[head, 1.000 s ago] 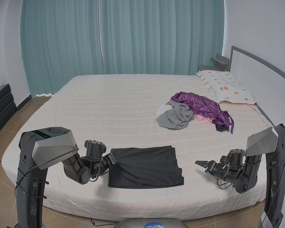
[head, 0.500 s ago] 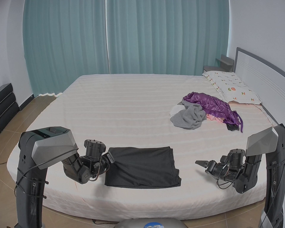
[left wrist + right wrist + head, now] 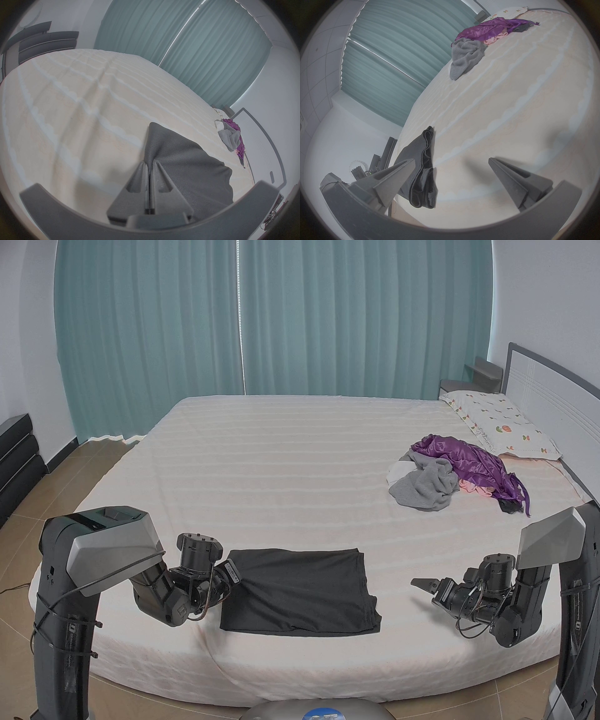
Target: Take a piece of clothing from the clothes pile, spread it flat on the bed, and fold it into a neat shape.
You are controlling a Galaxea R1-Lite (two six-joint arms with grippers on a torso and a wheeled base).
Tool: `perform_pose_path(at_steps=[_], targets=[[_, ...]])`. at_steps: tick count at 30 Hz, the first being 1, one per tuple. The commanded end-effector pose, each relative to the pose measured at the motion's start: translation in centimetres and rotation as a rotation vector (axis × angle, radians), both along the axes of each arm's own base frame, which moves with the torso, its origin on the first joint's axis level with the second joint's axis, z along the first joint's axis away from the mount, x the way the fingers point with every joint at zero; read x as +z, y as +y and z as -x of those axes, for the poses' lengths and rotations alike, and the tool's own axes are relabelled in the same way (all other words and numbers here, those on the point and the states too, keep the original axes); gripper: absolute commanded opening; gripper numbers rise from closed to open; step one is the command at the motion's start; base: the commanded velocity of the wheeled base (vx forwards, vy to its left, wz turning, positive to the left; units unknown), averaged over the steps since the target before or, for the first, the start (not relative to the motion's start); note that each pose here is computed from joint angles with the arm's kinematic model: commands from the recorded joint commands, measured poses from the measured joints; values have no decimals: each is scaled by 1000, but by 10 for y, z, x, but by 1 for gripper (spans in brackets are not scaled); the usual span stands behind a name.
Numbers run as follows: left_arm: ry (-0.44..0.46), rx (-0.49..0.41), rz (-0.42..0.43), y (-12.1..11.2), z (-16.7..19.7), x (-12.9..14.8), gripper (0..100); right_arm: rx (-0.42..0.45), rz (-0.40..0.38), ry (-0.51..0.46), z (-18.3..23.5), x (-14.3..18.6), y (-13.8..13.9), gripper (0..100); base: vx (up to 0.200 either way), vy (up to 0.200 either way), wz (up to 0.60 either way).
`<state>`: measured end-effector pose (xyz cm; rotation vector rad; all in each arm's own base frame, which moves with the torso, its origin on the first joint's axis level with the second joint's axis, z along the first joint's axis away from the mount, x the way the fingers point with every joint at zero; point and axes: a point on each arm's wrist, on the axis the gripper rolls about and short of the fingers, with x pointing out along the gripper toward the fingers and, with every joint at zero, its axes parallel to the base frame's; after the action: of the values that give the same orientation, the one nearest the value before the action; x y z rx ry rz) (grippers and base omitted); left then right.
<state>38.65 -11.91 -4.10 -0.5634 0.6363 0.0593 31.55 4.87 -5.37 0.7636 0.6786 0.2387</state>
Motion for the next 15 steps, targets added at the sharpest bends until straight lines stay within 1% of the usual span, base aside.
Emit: perform_pose_path(at_steps=[1, 9, 15], targets=[[3, 0, -1, 0, 0, -2, 0, 2, 1, 2, 0, -1, 0, 100, 0, 200, 0], [0, -3, 6, -1, -1, -1, 0, 2, 0, 3, 0, -1, 1, 100, 0, 200, 0], [0, -4, 5, -2, -1, -2, 0, 3, 1, 2, 0, -1, 1, 100, 0, 0, 0]])
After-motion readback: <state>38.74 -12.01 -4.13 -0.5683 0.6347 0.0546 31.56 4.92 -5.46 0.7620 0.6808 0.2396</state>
